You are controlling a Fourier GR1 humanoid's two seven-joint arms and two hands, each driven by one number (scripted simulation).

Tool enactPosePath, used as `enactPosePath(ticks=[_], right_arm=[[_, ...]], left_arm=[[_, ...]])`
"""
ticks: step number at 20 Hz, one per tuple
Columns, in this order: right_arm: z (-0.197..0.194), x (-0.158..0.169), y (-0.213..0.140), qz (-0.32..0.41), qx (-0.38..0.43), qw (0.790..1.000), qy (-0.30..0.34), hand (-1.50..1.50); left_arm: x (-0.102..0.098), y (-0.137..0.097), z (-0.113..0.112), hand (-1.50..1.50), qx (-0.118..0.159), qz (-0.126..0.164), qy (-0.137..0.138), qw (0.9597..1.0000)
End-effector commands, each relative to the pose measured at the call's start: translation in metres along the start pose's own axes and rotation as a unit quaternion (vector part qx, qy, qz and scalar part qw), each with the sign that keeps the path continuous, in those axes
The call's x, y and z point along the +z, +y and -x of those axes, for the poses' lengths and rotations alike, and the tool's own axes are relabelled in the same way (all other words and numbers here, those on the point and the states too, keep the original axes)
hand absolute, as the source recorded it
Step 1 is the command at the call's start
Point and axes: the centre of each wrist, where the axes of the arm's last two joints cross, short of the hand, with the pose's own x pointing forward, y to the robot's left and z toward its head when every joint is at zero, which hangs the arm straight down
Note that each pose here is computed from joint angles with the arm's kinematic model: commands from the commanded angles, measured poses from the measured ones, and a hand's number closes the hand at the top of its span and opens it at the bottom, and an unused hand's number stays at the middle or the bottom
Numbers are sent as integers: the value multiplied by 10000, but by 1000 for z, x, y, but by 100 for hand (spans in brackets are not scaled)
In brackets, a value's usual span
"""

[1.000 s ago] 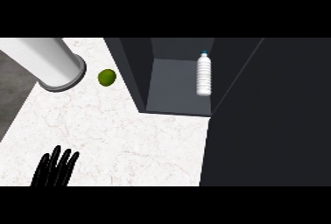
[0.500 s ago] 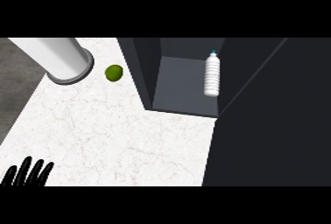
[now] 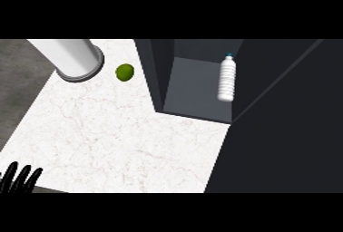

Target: Pick up the bottled water, place it into the cabinet and close the cabinet

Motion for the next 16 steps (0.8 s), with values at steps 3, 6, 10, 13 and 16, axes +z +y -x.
enactPosePath(ticks=[3,6,10,13,16], right_arm=[[12,-22,10,-220,-329,9983,423,150],[16,-28,7,-15,-409,9984,378,150],[23,-30,3,117,-567,9973,456,150],[30,-35,3,231,-976,9940,427,150],[41,-46,-1,402,-1310,9894,479,150]], left_arm=[[-2,6,-7,-150,51,162,11,9999],[-1,13,-10,-150,-23,155,-70,9999],[-8,18,-14,-150,-73,149,-157,9997],[-12,19,-17,-150,-45,218,-166,9996],[-13,20,-21,-150,-35,267,-115,9996]])
